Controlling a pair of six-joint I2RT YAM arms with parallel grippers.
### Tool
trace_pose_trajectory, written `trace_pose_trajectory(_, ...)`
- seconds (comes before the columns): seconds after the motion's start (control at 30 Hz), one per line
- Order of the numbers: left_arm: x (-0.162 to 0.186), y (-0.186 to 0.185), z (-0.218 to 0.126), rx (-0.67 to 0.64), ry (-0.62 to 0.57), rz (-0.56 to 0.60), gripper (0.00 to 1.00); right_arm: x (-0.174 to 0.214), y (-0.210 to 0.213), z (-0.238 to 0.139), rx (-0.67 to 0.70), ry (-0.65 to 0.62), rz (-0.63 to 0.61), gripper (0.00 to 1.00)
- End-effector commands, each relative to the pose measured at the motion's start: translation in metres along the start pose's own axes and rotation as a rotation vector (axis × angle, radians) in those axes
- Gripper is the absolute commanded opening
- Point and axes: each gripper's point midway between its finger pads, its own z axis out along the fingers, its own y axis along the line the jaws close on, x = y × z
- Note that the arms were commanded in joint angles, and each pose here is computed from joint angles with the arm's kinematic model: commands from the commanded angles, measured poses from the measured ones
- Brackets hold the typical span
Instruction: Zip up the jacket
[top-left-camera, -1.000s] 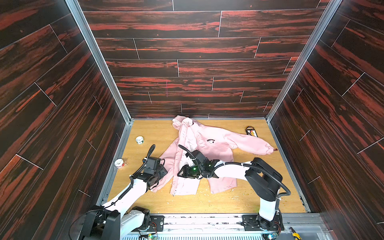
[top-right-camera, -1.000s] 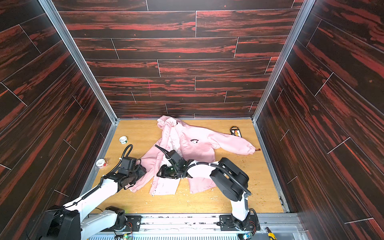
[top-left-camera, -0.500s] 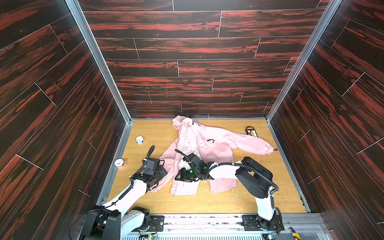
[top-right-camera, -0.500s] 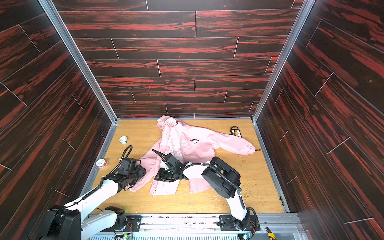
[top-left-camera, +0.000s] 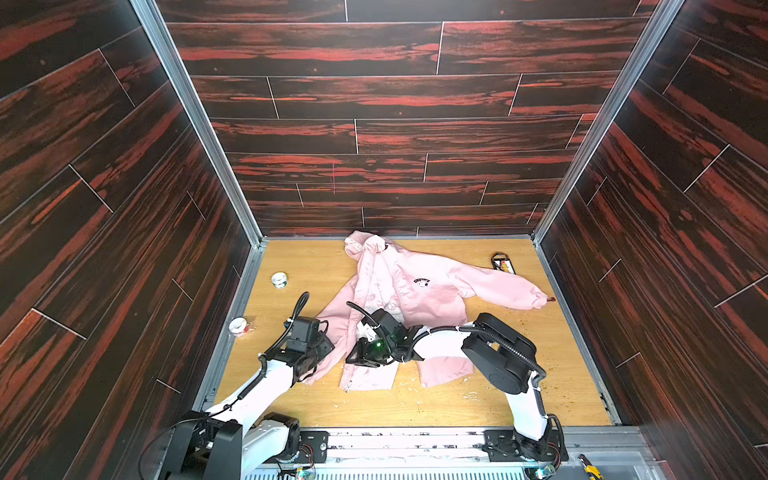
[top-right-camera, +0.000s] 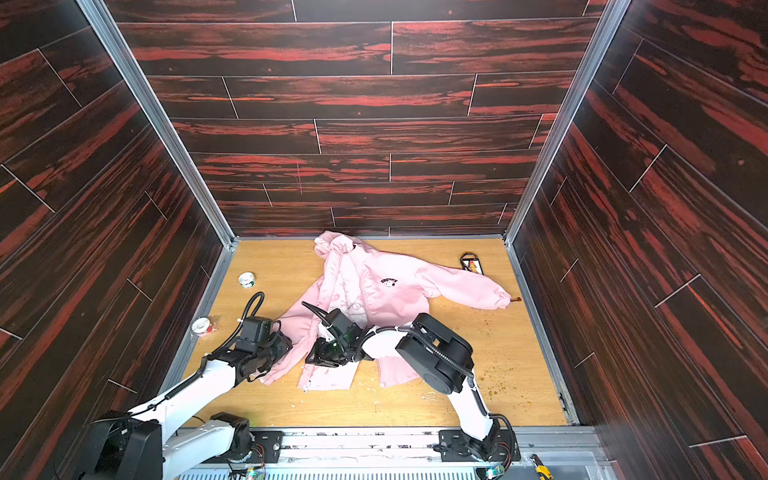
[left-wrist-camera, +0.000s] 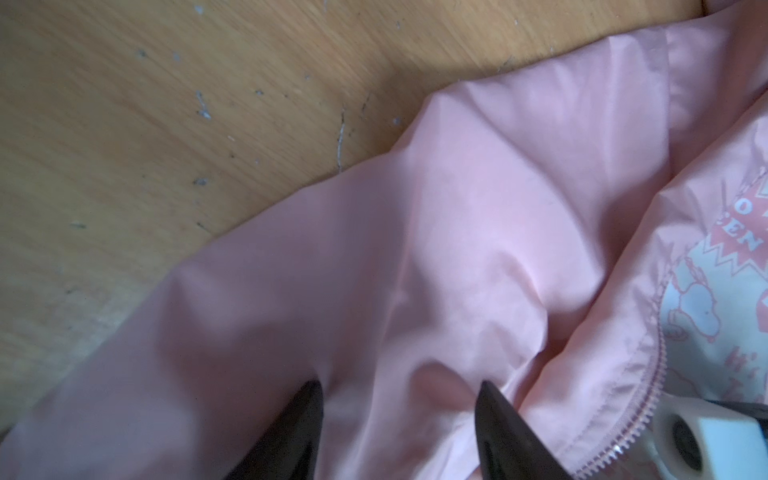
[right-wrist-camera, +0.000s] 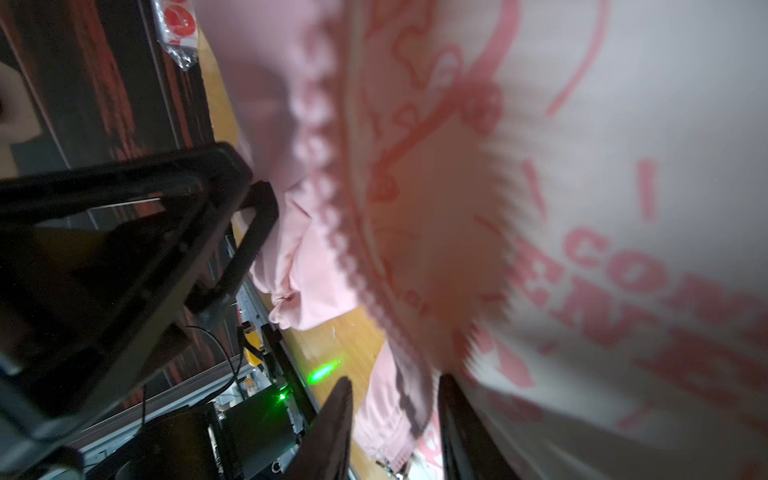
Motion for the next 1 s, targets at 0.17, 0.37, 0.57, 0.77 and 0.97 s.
trace_pose_trajectory(0.17,-0.002,0.001,-0.007,0.01,-0.013,-0.013,0.61,0.003,0.0,0.018,-0.03,0.042,0.024,0.25)
trace_pose_trajectory(0.37,-0.009,-0.016,-0.027,0.081,-0.015,-0.041,0.72,-0.006,0.022,0.003,-0.058,0.018,-0.014,0.05)
trace_pose_trajectory(0.57,-0.019,-0.058,-0.063,0.277,-0.004,-0.134,0.82,-0.028,0.046,-0.029,-0.08,-0.039,-0.061,0.0)
trace_pose_trajectory(0.77,-0.04,-0.092,-0.103,0.428,-0.034,-0.189,0.88,-0.057,0.06,-0.059,-0.099,-0.08,-0.086,0.0)
trace_pose_trajectory(0.97,-0.06,-0.112,-0.13,0.478,-0.067,-0.176,0.89,-0.094,0.088,-0.085,-0.13,-0.122,-0.13,0.0)
